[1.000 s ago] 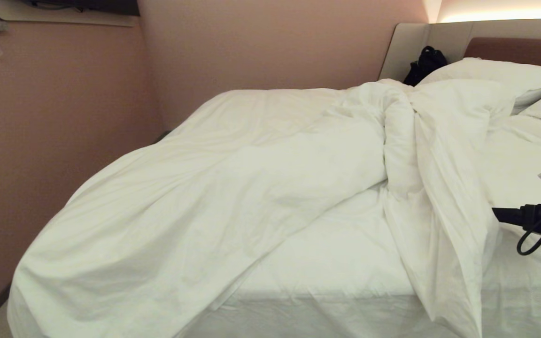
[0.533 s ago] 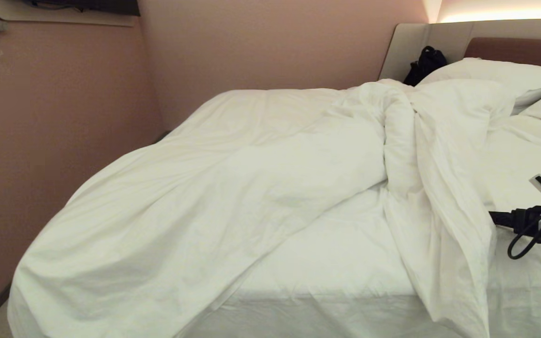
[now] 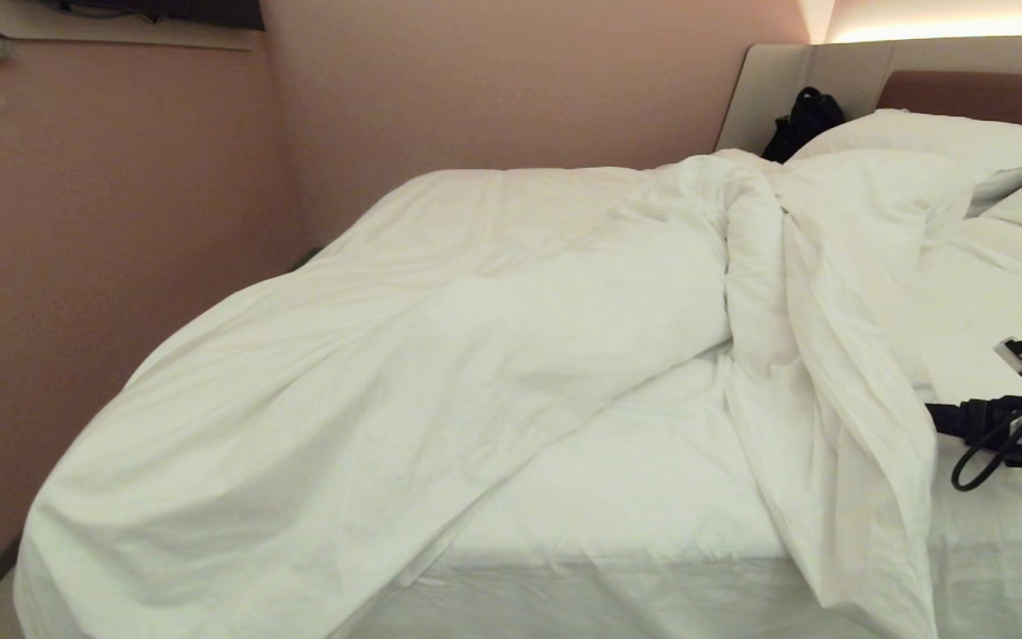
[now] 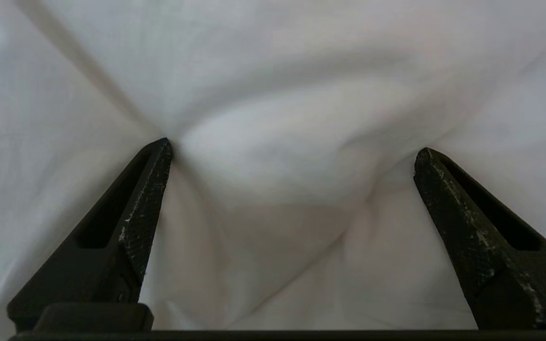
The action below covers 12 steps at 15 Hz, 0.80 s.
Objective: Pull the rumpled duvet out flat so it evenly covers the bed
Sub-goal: Flatten the corners of the folded blanket
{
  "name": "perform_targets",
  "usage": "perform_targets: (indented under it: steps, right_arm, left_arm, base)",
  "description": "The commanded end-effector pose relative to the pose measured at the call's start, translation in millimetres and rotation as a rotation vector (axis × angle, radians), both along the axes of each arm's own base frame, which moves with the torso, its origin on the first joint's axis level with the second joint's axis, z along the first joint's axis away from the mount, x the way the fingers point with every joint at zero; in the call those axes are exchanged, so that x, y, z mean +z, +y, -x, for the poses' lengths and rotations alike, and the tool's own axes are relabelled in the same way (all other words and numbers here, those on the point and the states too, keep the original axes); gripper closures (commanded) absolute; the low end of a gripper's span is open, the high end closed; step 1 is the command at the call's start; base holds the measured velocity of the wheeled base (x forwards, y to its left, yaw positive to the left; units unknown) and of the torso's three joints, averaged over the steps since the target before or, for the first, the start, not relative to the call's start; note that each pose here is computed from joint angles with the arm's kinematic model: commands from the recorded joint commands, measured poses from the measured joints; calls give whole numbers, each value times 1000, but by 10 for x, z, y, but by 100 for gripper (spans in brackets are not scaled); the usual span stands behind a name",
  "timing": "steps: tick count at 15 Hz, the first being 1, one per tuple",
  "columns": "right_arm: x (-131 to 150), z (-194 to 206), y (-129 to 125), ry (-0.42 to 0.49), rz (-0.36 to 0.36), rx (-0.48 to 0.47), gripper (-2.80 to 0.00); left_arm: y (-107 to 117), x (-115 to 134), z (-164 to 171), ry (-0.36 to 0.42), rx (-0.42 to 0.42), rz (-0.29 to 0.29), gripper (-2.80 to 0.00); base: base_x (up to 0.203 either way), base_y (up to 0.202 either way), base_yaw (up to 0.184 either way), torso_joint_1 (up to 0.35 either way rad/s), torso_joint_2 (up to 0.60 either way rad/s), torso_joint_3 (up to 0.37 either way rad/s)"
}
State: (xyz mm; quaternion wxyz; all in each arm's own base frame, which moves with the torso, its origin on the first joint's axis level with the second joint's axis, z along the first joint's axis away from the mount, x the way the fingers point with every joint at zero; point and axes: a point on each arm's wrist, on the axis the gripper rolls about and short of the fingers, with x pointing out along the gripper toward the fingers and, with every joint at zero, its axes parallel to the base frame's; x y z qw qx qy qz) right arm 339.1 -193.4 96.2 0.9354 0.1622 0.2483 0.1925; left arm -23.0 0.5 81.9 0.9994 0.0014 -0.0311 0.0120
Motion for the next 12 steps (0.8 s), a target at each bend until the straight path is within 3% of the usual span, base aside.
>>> perform_targets:
  steps: [1, 10, 11, 12]
  right_arm:
    - [-4, -4, 0, -8, -8, 6, -280]
    - [-7, -14, 1, -37, -29, 42, -280]
    - [-9, -11, 2, -37, -28, 42, 0]
    - [8, -7, 3, -40, -26, 42, 0]
  left_arm:
    - [0, 1, 0, -1, 1, 0, 0]
    - [0, 1, 0, -1, 1, 0, 0]
    - [0, 1, 0, -1, 2, 0, 0]
    - [0, 1, 0, -1, 1, 0, 0]
  base:
    - [0, 0, 0, 0, 0, 0]
    - [0, 0, 0, 0, 0, 0]
    - [0, 0, 0, 0, 0, 0]
    - [0, 0, 0, 0, 0, 0]
